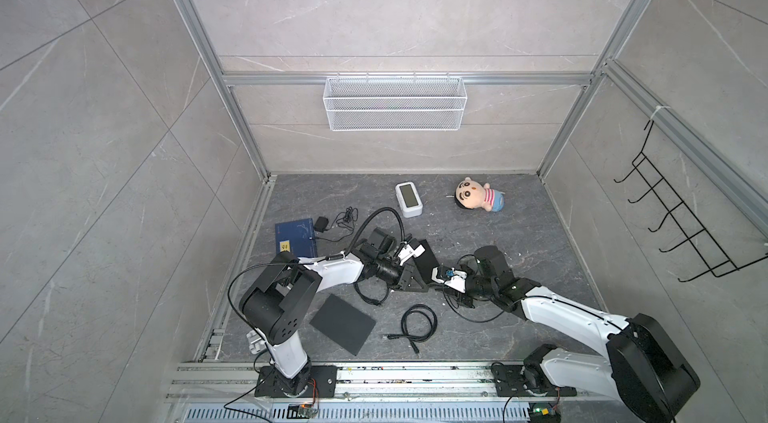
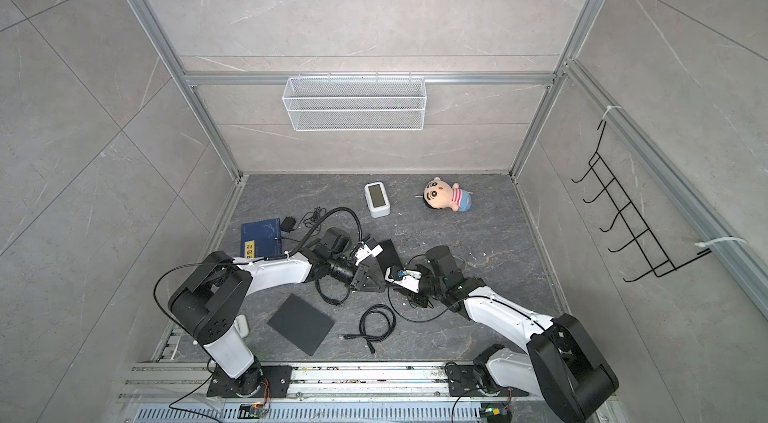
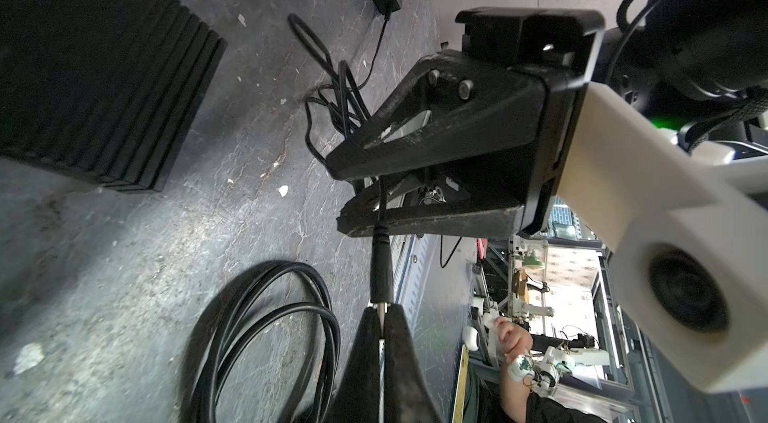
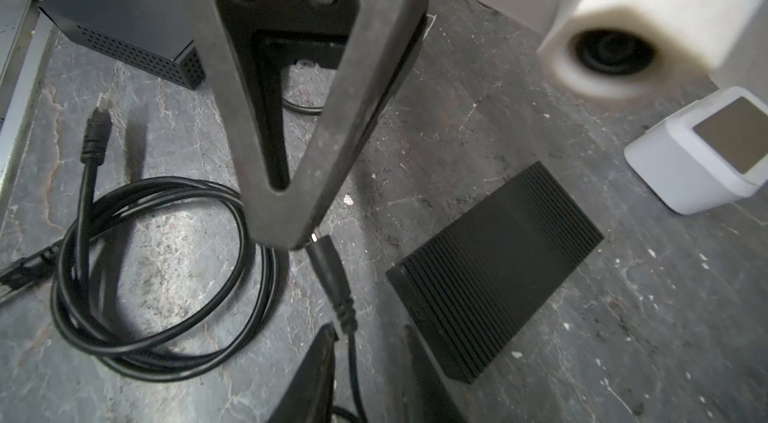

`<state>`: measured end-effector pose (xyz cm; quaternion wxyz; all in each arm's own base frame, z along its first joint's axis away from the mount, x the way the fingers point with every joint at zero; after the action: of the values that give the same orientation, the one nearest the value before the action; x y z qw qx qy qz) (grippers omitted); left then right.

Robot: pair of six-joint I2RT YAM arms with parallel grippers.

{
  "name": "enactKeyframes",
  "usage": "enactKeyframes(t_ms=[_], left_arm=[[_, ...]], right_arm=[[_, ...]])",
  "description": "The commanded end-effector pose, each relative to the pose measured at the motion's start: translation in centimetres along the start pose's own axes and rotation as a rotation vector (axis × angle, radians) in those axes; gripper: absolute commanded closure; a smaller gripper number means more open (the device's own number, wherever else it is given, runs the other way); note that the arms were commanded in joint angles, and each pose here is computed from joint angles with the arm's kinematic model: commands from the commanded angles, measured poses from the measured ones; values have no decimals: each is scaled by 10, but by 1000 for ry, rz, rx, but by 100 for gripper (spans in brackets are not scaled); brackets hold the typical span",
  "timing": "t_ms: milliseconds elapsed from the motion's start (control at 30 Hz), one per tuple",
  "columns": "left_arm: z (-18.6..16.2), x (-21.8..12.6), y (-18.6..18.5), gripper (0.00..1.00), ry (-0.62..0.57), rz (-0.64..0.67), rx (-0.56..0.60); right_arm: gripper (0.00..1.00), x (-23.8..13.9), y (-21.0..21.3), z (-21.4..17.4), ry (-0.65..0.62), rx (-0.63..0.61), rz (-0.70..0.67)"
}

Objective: Insert the plug into the switch port

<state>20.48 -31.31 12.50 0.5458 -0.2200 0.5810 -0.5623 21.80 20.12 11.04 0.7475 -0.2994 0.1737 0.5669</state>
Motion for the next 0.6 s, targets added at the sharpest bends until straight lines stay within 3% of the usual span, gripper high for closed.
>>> enactKeyframes(t_ms=[0,400,567], left_arm=[[10,-6,-21,96,-15,-31,80],[13,-5,-19,96,-20,-25,78],[13,-5,-19,96,-21,-22,76]], right_arm=[[71,-1,-10,17,-56,-36,-11],[75,-6,-8,28,-106,-54,6],[89,-7,-7,28,-111,-55,14]])
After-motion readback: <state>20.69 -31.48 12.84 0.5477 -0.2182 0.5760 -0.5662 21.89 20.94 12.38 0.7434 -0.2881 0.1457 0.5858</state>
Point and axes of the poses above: each gripper's point midway between its finger pads, its own x axis out along the fingers, its own y axis along the line the jaws close on, z = x × y, the point moved 4 cm from there along -x, back along the fingers, and after that the axes turned 3 degrees about -x, right-handed, at the moved point
